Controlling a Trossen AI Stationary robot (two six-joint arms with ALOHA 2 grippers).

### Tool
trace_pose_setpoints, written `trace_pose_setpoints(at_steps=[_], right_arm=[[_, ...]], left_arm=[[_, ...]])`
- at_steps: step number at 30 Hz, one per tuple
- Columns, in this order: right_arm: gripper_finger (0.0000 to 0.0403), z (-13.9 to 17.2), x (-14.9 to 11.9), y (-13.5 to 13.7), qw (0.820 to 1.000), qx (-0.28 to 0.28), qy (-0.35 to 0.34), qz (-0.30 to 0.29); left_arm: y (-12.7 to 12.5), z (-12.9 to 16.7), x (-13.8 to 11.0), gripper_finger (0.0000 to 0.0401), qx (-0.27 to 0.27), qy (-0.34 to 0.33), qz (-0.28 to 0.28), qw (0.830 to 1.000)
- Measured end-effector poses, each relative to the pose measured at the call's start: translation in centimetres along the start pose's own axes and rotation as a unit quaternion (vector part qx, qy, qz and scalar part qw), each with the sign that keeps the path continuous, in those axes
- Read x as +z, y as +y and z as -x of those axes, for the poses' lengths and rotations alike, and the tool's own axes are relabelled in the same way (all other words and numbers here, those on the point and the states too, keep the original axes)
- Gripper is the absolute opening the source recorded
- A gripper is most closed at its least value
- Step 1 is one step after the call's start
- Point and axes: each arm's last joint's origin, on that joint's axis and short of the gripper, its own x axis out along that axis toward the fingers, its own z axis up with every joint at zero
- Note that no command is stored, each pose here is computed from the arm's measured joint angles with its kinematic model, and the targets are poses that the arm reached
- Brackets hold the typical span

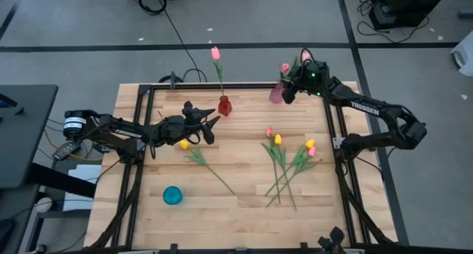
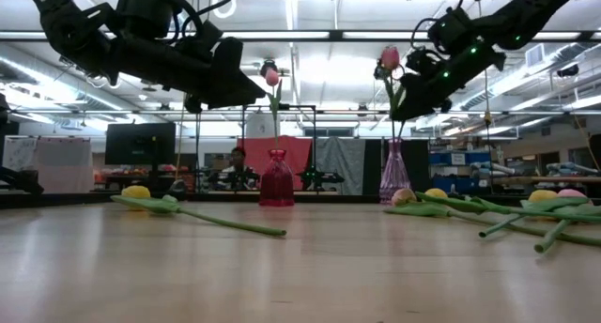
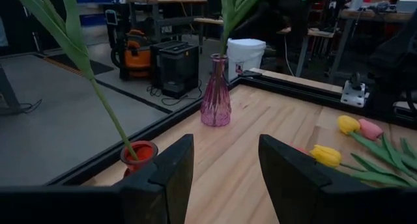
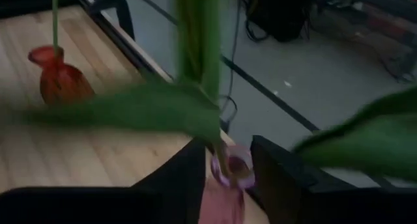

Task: Sort flowers into vase by color
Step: Put the yellow tulip into the blue vase

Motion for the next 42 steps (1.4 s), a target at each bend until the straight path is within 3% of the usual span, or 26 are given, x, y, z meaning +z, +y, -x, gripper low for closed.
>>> trace_pose_setpoints(at_steps=[7,16,24,27,36,42], right_arm=[[0.0159,3.6,0.1,0.8,1.000,-0.006,0.028,-0.011],[0.0158,6.8,-0.6,4.6,0.995,0.057,0.078,-0.025],[0.0158,11.8,-1.2,6.8,0.997,0.016,0.063,-0.044],[0.0158,12.8,-1.7,7.3,0.995,0.028,0.072,-0.060],[0.0157,10.5,-3.0,11.0,0.979,0.104,0.176,-0.021],[0.0157,6.7,-5.2,13.9,0.936,0.162,0.311,-0.015]], left_arm=[[0.0,0.0,0.1,0.0179,0.000,-0.004,-0.009,1.000],[-0.3,0.0,0.3,0.0179,-0.056,-0.011,0.003,0.998],[-0.6,0.1,0.2,0.0179,-0.094,-0.003,0.024,0.995],[-0.8,0.2,0.2,0.0179,-0.099,-0.002,0.035,0.995],[-2.3,0.9,0.0,0.0179,-0.133,0.003,0.031,0.991],[-2.2,0.9,0.1,0.0179,-0.123,-0.002,0.001,0.992]])
